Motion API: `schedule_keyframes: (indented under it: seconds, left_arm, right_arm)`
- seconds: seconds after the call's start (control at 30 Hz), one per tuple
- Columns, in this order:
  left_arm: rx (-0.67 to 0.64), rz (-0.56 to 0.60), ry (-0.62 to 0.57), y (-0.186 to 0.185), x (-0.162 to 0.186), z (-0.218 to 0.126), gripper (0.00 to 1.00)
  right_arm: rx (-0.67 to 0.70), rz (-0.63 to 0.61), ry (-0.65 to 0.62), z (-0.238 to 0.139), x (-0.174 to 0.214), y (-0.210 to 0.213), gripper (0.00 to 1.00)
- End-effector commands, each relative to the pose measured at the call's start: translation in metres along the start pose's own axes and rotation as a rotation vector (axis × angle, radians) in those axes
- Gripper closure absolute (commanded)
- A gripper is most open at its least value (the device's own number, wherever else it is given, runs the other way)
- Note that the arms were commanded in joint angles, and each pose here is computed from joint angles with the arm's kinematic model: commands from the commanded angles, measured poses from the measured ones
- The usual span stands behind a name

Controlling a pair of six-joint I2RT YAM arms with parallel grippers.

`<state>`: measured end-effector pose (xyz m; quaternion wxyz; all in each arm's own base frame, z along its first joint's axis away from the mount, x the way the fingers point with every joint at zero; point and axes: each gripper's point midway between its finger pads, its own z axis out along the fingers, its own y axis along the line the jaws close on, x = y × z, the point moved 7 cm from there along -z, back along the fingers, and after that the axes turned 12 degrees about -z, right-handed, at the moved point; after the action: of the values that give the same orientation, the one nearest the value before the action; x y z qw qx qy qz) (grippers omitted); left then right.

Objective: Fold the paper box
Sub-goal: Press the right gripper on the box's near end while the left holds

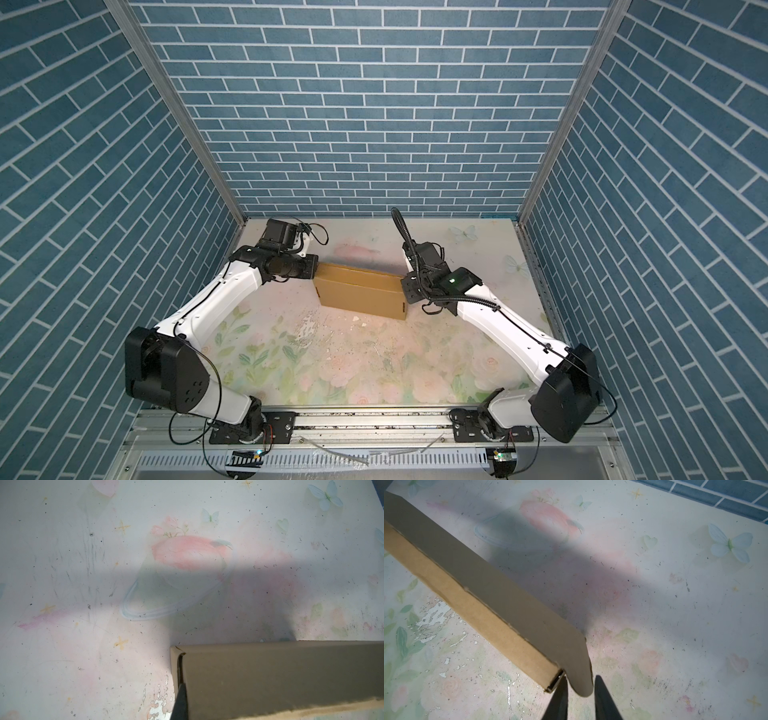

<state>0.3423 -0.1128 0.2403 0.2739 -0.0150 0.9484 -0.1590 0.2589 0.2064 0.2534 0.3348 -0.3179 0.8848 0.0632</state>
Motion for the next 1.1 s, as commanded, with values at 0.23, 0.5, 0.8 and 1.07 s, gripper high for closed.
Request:
schedule_keyframes:
  seconds: [0.23, 0.5, 0.8, 1.07]
  left_arm:
    - [-0.030, -0.003, 0.090, 0.003, 0.013, 0.001, 1.00]
    - [-0.016, -0.009, 0.098, 0.002, 0.016, 0.003, 1.00]
    - [-0.011, 0.000, 0.110, -0.002, 0.017, 0.005, 1.00]
    - [0.004, 0.029, 0.132, -0.008, 0.012, -0.005, 1.00]
  right_arm:
    - [-0.022, 0.029, -0.016, 0.010, -0.012, -0.005, 0.88]
    - [-0.054, 0.054, -0.021, 0.010, -0.022, -0.002, 0.94]
    - [-0.087, 0.088, -0.029, 0.011, -0.029, 0.001, 0.96]
    - [-0.091, 0.061, -0.030, 0.008, -0.031, 0.001, 0.97]
